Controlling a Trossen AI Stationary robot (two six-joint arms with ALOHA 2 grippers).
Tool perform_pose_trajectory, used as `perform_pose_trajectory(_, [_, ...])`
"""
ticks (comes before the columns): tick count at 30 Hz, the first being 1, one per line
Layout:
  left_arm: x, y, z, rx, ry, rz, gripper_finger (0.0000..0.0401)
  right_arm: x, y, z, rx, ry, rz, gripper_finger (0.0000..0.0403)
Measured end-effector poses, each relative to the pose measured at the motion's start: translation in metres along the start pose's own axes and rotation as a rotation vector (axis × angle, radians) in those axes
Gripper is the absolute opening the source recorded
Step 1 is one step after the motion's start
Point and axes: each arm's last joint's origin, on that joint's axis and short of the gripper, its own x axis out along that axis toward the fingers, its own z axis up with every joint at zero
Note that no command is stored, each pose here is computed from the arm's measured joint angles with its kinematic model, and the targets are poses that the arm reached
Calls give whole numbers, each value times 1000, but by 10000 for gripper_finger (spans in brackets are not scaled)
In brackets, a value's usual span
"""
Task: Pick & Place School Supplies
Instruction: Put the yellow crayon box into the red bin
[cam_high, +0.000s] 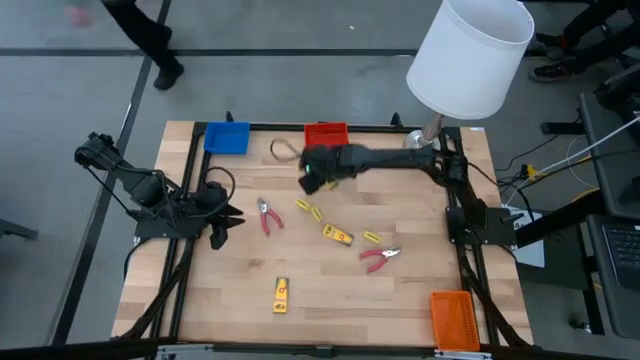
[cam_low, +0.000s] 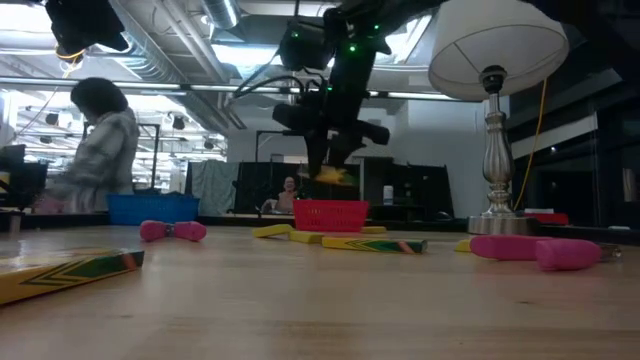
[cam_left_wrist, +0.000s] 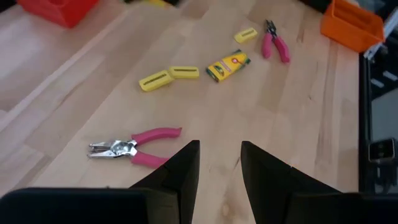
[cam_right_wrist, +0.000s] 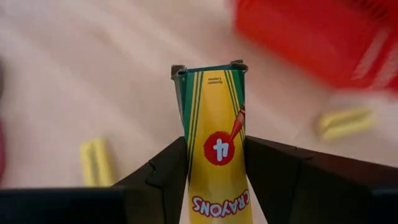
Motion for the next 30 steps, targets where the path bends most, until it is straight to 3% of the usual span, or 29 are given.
perform_pose_trajectory(4, [0,0,1,-35,-33,17,114,5,-32,30,-52,0,13,153])
perform_pose_trajectory(13, [0,2,3,-123,-110,67,114,2,-76,69,-414,-28,49,153])
perform_pose_trajectory(19, [3,-4,8,-200,-203,79,114,7,-92,77,-618,-31,38,153])
perform_pose_trajectory(30, [30,-24,15,-270,-263,112,114,33,-101,79,-810,3,107,153])
